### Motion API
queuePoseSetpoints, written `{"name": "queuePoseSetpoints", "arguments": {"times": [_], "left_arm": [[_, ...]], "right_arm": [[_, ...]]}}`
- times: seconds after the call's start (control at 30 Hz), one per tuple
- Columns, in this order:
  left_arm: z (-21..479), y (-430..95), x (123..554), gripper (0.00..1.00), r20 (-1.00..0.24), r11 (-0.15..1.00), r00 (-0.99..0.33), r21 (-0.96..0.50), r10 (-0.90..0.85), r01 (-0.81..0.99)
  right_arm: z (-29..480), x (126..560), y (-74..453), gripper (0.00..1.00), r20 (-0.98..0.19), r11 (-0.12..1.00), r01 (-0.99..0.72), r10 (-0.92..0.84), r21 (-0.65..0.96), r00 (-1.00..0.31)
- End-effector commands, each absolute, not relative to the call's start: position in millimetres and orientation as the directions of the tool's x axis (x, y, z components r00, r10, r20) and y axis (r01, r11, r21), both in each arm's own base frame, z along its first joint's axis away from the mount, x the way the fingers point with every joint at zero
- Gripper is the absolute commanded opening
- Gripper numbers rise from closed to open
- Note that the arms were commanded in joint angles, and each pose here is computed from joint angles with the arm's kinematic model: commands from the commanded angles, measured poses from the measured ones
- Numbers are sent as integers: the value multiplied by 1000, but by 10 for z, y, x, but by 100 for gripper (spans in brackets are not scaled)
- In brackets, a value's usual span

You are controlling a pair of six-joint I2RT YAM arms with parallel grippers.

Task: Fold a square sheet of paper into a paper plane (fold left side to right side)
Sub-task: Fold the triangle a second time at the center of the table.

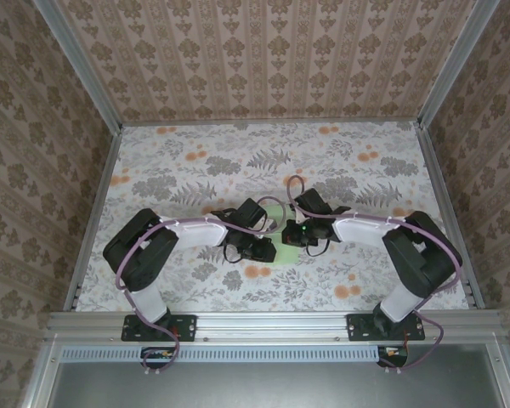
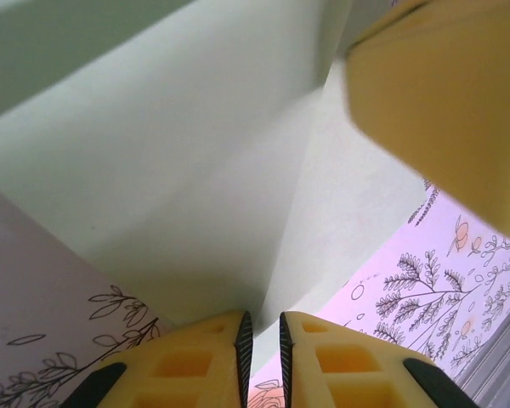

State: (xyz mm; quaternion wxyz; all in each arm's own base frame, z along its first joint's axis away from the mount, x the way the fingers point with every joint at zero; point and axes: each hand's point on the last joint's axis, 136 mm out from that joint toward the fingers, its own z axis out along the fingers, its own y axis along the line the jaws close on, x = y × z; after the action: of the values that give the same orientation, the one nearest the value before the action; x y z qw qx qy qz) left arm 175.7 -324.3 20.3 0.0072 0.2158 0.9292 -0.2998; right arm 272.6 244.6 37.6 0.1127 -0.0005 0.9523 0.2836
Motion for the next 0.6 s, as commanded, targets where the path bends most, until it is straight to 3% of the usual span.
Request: {"name": "queuePoseSetpoints", "arguments": {"times": [0.0,0.57], "left_arm": [[19,-3080,1689,20,-87,775,-900,-478,426,413],[23,-3098,1690,19,-94,775,-896,-466,435,426]], "right_arm": [[564,2673,2457,1,-241,826,-123,16,550,-970],[348,2596,2709,0,-186,804,-127,-21,580,-982]]}}
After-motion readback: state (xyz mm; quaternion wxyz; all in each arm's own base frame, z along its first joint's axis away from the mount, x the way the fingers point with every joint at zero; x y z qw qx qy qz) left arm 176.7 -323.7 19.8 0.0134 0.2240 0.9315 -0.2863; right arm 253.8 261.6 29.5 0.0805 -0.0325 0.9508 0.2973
